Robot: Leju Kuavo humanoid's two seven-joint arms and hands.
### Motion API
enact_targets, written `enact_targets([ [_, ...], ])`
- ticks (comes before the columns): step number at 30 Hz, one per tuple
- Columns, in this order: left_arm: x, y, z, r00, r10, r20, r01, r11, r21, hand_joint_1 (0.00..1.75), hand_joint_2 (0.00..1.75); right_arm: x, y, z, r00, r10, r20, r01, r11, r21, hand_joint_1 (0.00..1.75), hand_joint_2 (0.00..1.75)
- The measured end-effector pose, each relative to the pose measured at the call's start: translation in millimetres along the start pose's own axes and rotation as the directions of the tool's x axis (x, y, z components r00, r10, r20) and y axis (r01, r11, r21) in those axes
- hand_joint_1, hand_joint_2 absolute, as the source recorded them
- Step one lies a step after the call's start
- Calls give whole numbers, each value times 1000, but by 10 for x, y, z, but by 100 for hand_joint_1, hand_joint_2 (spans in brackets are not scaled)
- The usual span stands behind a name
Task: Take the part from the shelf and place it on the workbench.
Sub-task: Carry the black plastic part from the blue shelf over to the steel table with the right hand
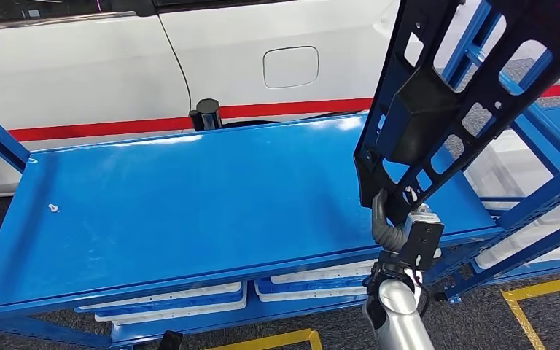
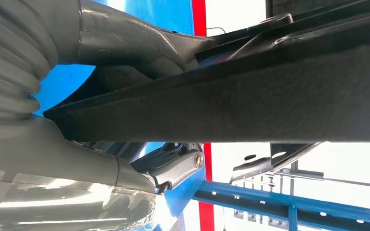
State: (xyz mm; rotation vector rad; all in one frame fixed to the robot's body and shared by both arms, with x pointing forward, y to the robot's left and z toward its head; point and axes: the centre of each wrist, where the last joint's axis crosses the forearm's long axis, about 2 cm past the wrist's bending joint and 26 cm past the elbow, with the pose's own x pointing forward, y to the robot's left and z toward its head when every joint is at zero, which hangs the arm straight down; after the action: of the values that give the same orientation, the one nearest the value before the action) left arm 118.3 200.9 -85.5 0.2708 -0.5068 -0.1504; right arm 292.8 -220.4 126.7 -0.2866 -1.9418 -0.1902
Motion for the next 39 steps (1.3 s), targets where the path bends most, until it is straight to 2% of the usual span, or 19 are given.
enact_targets([
  [39,-12,-61,32,999,38,-5,-39,999,-9,0,175,-10,-5,-18,1000,22,13,-22,1000,11,175,175],
])
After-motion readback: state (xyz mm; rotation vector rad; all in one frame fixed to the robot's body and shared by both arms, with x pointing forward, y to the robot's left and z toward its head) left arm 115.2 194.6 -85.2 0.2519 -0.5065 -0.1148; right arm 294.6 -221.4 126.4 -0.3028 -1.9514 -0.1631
